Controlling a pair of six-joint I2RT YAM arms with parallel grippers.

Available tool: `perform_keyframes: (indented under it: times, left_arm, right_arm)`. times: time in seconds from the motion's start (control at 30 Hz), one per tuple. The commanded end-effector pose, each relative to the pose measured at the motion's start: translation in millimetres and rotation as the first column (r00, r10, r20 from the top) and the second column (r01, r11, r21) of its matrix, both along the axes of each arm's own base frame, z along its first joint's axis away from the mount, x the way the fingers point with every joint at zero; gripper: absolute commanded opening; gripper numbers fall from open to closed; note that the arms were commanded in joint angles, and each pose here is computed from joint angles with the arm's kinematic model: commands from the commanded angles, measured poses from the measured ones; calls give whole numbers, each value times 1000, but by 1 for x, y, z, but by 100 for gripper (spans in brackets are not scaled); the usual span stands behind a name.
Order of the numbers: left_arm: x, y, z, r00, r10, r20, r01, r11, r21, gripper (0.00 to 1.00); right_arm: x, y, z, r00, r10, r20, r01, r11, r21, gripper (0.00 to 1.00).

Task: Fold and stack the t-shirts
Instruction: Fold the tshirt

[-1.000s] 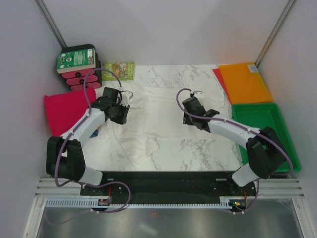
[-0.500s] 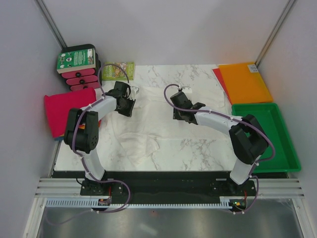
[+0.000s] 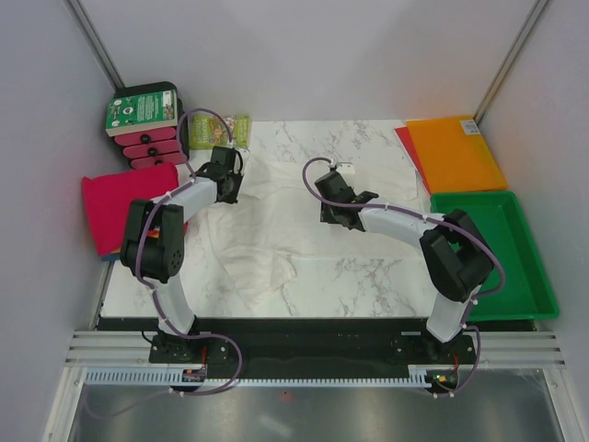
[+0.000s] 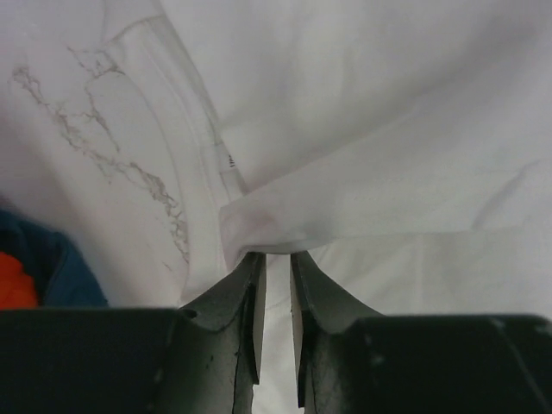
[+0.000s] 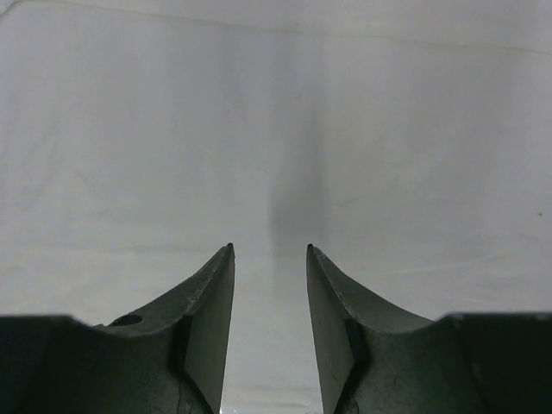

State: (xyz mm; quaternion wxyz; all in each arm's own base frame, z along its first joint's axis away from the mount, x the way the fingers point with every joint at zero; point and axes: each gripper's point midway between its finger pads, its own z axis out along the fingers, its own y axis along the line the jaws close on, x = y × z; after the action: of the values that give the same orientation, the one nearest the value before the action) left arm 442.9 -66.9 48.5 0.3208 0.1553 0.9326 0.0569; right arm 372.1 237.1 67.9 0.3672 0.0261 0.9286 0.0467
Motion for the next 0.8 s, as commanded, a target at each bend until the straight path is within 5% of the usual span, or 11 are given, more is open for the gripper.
perform_keyframes:
  times: [0.0, 0.23, 0.37, 0.6, 0.77]
  left_arm:
    - [11, 31, 11, 992, 102, 79, -108, 991, 76, 23]
    - [10, 85, 52, 964, 195, 179, -230, 951, 207, 23]
    - [19, 98, 85, 936, 242, 257, -283, 949, 138, 24]
    - [61, 26, 108, 960, 113, 255, -72, 984, -164, 25]
    - [75, -14, 79, 985, 43, 168, -9, 981, -195, 22]
  right_arm:
    - [5, 7, 3, 1000, -3, 27, 3, 1000, 21, 46]
    - [3, 6, 3, 1000, -7, 30, 6, 1000, 22, 47]
    - [4, 7, 5, 999, -6, 37, 5, 999, 32, 46]
    - [1, 7, -1, 1000, -2, 25, 1, 1000, 29, 46]
    - [0, 4, -5, 1000, -7, 23, 7, 1000, 10, 46]
